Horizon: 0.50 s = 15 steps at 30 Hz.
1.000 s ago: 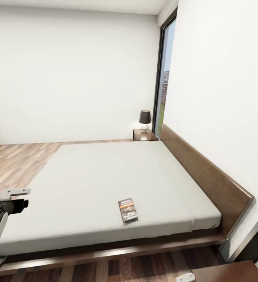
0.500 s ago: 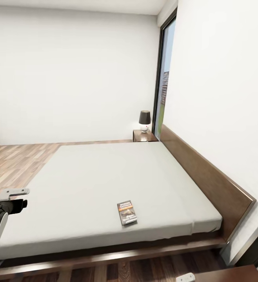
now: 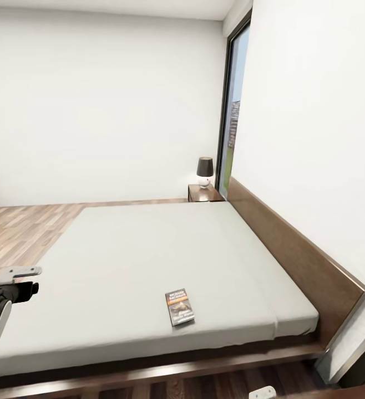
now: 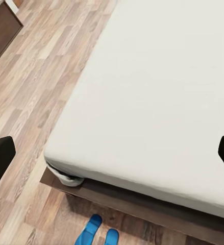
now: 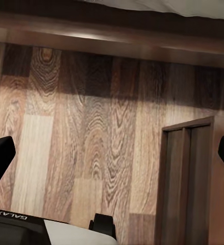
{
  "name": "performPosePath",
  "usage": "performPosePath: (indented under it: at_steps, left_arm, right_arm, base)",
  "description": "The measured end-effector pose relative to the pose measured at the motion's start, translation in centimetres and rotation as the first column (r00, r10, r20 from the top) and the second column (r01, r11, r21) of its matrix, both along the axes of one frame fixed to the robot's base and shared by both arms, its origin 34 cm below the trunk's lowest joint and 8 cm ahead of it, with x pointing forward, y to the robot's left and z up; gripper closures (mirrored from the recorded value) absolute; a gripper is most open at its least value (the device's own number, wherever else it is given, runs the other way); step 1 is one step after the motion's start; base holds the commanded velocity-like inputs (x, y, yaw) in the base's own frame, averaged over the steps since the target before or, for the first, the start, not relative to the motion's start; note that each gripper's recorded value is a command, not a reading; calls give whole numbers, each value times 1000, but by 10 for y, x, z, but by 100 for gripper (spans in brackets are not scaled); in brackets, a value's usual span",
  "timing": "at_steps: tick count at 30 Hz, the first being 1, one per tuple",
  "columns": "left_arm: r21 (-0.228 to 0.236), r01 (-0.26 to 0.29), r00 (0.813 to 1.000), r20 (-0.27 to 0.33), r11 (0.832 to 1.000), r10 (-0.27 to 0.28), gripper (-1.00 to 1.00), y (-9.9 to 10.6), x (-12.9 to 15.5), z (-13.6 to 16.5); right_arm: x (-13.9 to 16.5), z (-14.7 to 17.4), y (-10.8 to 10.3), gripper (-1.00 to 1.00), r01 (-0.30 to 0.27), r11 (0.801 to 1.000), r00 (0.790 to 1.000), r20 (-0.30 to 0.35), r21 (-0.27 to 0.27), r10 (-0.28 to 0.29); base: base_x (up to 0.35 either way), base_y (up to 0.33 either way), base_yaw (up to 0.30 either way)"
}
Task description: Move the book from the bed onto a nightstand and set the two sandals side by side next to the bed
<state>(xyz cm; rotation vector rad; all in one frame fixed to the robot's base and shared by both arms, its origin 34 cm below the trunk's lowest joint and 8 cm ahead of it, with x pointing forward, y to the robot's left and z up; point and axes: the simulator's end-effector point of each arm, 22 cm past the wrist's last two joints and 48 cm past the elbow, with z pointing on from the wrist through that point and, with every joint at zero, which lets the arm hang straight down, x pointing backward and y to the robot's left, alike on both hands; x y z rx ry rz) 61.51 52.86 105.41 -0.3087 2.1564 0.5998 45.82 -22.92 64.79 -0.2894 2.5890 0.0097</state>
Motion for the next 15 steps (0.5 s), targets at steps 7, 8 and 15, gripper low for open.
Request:
performPosePath:
  at_steps: [7,8,15]
  left_arm:
    - [0,0,1000,0,1000,0,-100,0,0,0]
    - [0,0,1000,0,1000,0,-100,0,0,0]
    - [0,0,1000,0,1000,0,-100,0,0,0]
  right_arm:
    - [-1,0,2,-100,-23,1000,1000,-1,-6,23]
    - [-1,0,2,-100,-25,1000,1000,-1,-7,25]
    - [-2,0,3,-100,-32,999,999,-1,-9,32]
  base:
    - [21,0,0]
    - [72,5,0]
    - [133,38,0]
